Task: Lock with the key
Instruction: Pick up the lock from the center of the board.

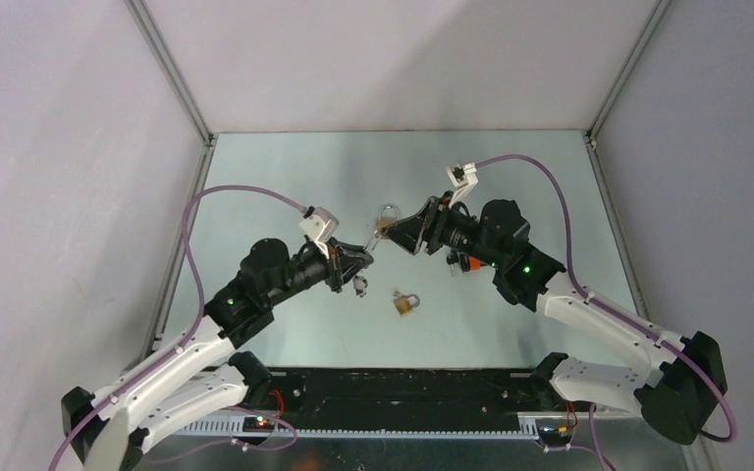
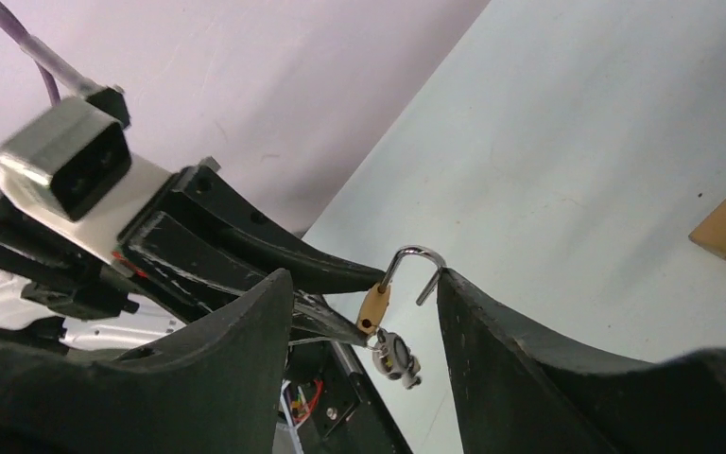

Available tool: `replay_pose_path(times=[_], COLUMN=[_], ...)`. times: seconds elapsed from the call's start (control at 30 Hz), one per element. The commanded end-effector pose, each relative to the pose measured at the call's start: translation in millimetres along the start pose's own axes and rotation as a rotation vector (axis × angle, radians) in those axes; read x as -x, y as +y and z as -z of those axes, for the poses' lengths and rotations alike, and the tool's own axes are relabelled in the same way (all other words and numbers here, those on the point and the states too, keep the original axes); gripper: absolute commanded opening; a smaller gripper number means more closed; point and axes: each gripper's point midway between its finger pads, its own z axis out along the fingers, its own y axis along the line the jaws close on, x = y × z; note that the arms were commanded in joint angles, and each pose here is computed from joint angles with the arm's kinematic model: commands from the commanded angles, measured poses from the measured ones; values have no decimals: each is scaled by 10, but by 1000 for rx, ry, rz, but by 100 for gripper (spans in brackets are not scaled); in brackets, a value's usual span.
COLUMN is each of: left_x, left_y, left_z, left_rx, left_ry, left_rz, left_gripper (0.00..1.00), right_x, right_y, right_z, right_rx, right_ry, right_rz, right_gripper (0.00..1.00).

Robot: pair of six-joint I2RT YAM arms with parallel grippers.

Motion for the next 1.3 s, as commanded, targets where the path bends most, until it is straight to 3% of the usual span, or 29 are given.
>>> replay_pose_path(times=[0.0,0.3,0.6,0.67,0.9,0.93,0.97,1.0,1.1,1.13,1.2,1.27], left_x=[486,526,463,448,472,478,482,478,474,484,492,550], left_y=[-392,-694,-809,-819,-821,-816,-813,-806,-699,-657,-548,-549], left_z=[57,219,334,341,337,332,330,325,277,260,212,186], left_rx=[-190,-354,-426,-433,-429,-426,-423,-419,-357,-331,-262,-259], left_ry=[-120,-126,-85,-78,-81,-81,-81,-81,-88,-95,-108,-146], left_rz=[-96,-124,-155,-154,-147,-147,-146,-143,-136,-131,-88,-63], left_gripper=[0,0,0,0,0,1,5,30,65,83,98,99], right_x=[110,-95,-186,-203,-289,-280,-264,-235,-137,-111,-64,23], right_y=[202,416,609,636,626,619,628,620,682,714,782,882], right_z=[9,214,426,437,416,408,412,400,420,424,466,503], right_rx=[73,269,401,418,414,406,403,391,388,394,415,451], right_ry=[5,117,233,245,308,303,295,281,230,214,189,146], right_rz=[73,347,429,424,380,378,381,386,436,452,483,523], right_gripper=[62,65,47,40,0,0,0,0,0,0,0,0])
